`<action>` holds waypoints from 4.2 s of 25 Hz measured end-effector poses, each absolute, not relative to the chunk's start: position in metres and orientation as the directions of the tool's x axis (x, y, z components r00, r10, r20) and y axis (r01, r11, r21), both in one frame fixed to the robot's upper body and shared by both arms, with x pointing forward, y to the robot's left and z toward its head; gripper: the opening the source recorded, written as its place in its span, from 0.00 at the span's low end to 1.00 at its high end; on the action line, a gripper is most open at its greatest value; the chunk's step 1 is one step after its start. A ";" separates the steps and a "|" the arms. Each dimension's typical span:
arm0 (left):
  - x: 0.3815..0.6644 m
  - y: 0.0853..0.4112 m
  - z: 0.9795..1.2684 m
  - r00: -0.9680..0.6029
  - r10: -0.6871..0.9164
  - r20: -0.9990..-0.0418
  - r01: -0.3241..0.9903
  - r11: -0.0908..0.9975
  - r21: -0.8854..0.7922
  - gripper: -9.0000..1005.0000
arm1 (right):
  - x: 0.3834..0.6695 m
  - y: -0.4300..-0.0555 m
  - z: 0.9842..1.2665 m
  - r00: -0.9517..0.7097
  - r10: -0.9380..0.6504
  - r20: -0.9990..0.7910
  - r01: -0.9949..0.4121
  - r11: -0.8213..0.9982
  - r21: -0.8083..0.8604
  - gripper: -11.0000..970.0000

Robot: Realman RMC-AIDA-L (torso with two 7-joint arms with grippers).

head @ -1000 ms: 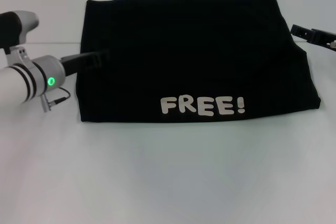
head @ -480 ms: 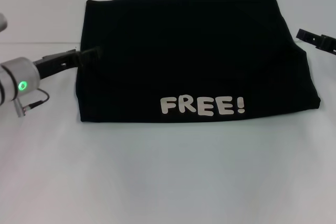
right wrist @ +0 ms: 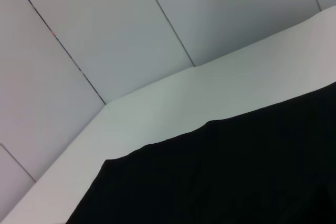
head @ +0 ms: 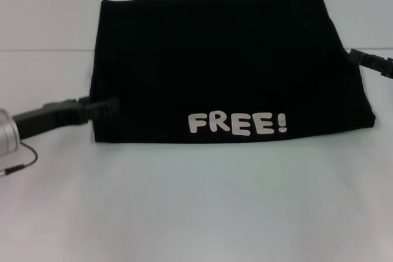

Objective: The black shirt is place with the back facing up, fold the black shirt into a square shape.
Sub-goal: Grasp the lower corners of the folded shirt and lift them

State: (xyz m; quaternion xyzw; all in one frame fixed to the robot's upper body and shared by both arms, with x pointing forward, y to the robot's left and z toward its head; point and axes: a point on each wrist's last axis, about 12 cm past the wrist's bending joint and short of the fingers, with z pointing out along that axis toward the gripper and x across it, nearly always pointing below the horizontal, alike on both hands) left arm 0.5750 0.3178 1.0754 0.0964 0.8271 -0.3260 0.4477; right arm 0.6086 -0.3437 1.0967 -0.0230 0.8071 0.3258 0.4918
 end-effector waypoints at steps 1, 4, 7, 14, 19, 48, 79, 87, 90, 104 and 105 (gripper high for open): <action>0.571 0.318 1.073 -0.587 -0.106 -0.802 0.463 0.769 -0.441 0.90 | 0.607 -0.346 1.096 -0.516 0.288 -0.807 -0.355 0.786 0.507 0.82; 0.565 0.316 1.067 -0.589 -0.024 -0.808 0.503 0.771 -0.391 0.90 | 0.603 -0.349 1.093 -0.518 0.295 -0.803 -0.344 0.788 0.511 0.82; 0.561 0.309 1.060 -0.564 0.073 -0.822 0.564 0.762 -0.319 0.90 | 0.603 -0.349 1.093 -0.518 0.296 -0.802 -0.343 0.788 0.512 0.82; 0.565 0.304 1.051 -0.552 0.160 -0.818 0.566 0.793 -0.227 0.89 | 0.602 -0.347 1.092 -0.520 0.299 -0.800 -0.342 0.785 0.516 0.82; 0.570 0.298 1.044 -0.554 0.218 -0.803 0.550 0.821 -0.156 0.86 | 0.603 -0.347 1.092 -0.520 0.300 -0.800 -0.339 0.787 0.515 0.82; 0.578 0.295 1.046 -0.555 0.233 -0.799 0.540 0.831 -0.133 0.56 | 0.604 -0.351 1.094 -0.510 0.306 -0.804 -0.335 0.790 0.513 0.82; 0.585 0.302 1.063 -0.549 0.226 -0.805 0.545 0.826 -0.140 0.01 | 0.612 -0.344 1.074 -0.728 0.090 -0.680 -0.246 0.891 0.381 0.78; 0.587 0.302 1.064 -0.547 0.226 -0.806 0.546 0.826 -0.139 0.01 | 0.613 -0.336 1.071 -0.729 0.073 -0.680 -0.256 0.893 0.371 0.70; 0.587 0.302 1.064 -0.547 0.227 -0.806 0.545 0.827 -0.137 0.01 | 0.610 -0.337 1.069 -0.730 0.066 -0.680 -0.260 0.893 0.366 0.66; 0.584 0.306 1.069 -0.574 0.172 -0.801 0.520 0.832 -0.194 0.01 | 0.598 -0.346 1.071 -0.732 0.064 -0.678 -0.297 0.866 0.403 0.16; 0.583 0.307 1.071 -0.577 0.164 -0.800 0.520 0.829 -0.206 0.01 | 0.596 -0.349 1.072 -0.731 0.066 -0.679 -0.302 0.861 0.409 0.13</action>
